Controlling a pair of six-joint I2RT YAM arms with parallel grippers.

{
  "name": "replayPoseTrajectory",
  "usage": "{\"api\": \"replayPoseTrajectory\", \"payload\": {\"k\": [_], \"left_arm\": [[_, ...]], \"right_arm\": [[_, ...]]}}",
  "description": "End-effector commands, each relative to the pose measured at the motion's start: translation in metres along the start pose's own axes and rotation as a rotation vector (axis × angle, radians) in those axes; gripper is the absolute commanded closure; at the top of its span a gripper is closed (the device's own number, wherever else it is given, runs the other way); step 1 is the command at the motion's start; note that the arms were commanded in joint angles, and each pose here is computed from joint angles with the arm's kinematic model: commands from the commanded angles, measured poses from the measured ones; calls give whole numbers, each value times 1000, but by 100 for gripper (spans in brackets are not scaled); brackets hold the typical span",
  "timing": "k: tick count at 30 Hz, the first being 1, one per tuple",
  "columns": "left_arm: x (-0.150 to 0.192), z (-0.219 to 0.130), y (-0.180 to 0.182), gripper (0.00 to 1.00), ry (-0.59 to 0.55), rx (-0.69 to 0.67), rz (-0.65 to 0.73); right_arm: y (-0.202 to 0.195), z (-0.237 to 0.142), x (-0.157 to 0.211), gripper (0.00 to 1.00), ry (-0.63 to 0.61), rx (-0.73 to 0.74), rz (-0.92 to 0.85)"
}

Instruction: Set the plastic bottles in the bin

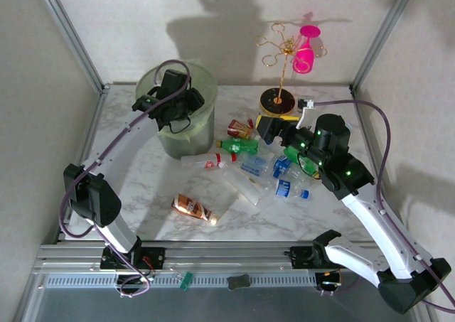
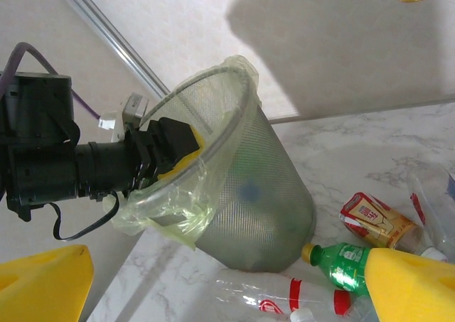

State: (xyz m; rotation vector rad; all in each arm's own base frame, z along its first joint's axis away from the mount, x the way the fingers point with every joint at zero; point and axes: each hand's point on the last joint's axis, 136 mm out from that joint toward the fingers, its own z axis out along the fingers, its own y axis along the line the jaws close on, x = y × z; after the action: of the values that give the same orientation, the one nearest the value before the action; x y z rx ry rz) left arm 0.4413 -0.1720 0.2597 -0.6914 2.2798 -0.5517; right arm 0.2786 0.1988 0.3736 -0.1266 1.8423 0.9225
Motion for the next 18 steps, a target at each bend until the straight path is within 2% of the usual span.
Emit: {"api": "replayPoseTrajectory", "payload": {"k": [1,10,18], "left_arm": [[1,1,-5,41,25,6,-5],[-13,-18,-21,34,-16,55,30],[-42,-82,-39,33,-189,198,135]], "right_arm": [[-6,-1,-4,2,-25,28,-15],[-15,-3,-3,2,-28,74,-22],[-56,0,29,2,54,246,15]]}}
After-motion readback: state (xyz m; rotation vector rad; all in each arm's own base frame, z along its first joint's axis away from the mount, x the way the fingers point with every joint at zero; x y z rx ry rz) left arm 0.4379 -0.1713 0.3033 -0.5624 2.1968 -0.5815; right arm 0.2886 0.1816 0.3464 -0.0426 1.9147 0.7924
